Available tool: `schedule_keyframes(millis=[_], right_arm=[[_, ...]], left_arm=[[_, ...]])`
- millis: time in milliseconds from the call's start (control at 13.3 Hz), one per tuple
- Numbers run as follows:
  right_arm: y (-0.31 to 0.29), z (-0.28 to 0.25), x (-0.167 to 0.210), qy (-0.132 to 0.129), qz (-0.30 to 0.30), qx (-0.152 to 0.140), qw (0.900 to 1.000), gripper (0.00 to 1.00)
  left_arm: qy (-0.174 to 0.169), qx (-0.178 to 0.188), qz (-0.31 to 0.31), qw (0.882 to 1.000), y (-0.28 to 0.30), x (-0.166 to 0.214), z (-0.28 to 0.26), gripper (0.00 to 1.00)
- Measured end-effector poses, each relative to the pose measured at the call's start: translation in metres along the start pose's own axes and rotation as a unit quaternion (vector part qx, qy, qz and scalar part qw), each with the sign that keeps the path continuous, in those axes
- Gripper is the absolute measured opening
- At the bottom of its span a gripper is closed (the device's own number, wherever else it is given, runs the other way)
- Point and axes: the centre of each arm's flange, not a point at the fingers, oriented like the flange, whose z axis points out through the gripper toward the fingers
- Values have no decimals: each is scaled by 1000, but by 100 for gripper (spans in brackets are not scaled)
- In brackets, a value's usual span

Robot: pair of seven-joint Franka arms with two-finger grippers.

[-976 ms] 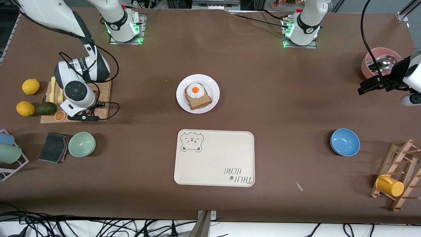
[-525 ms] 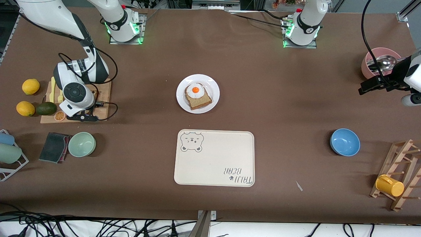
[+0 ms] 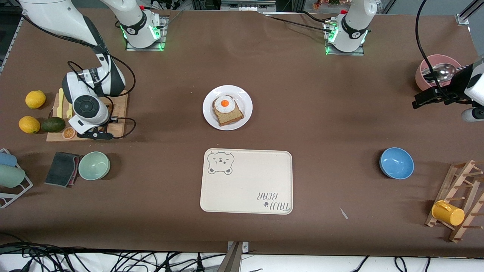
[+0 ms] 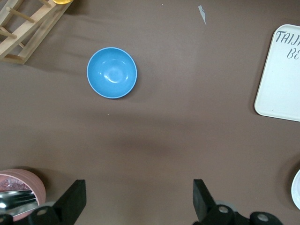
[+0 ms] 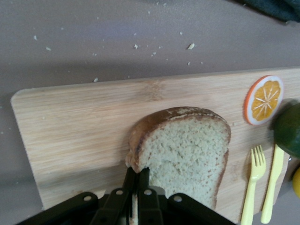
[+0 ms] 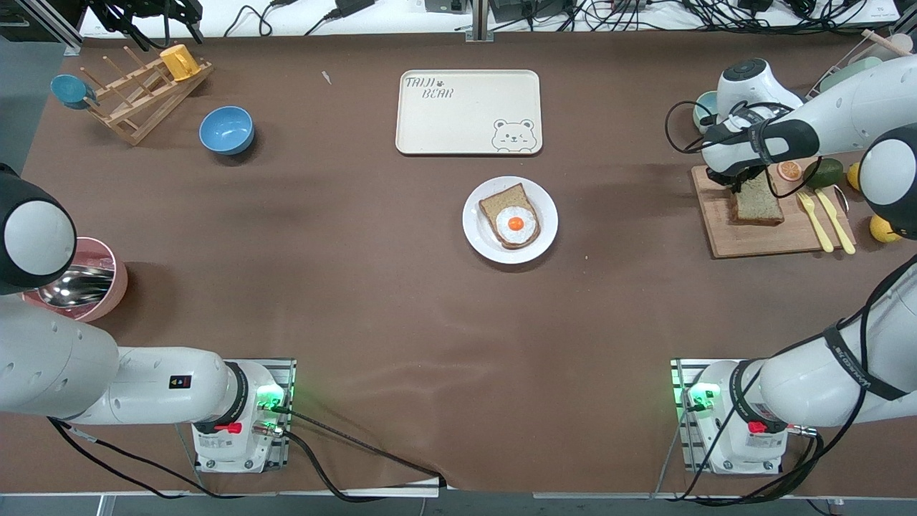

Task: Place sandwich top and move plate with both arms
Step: 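Lower the right gripper and grasp the bread slice, then lift the bread slice and carry it over the white plate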

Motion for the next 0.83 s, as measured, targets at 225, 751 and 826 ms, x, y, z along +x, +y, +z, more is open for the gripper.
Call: schedule_keyframes(millis=[225,751,826], right_arm=[[4,-20,10,-16,3,-17,1000,5],[-56,-149,31,-33,-23,-53,998,4],[-73,-168,29,-36,-25,-42,998,4]], left_arm=[[1,0,-2,1000,-2,0,-1,100],[4,-1,-2,1000,-3,0,-4,100],[4,-1,-2,1000,-3,0,-4,100]])
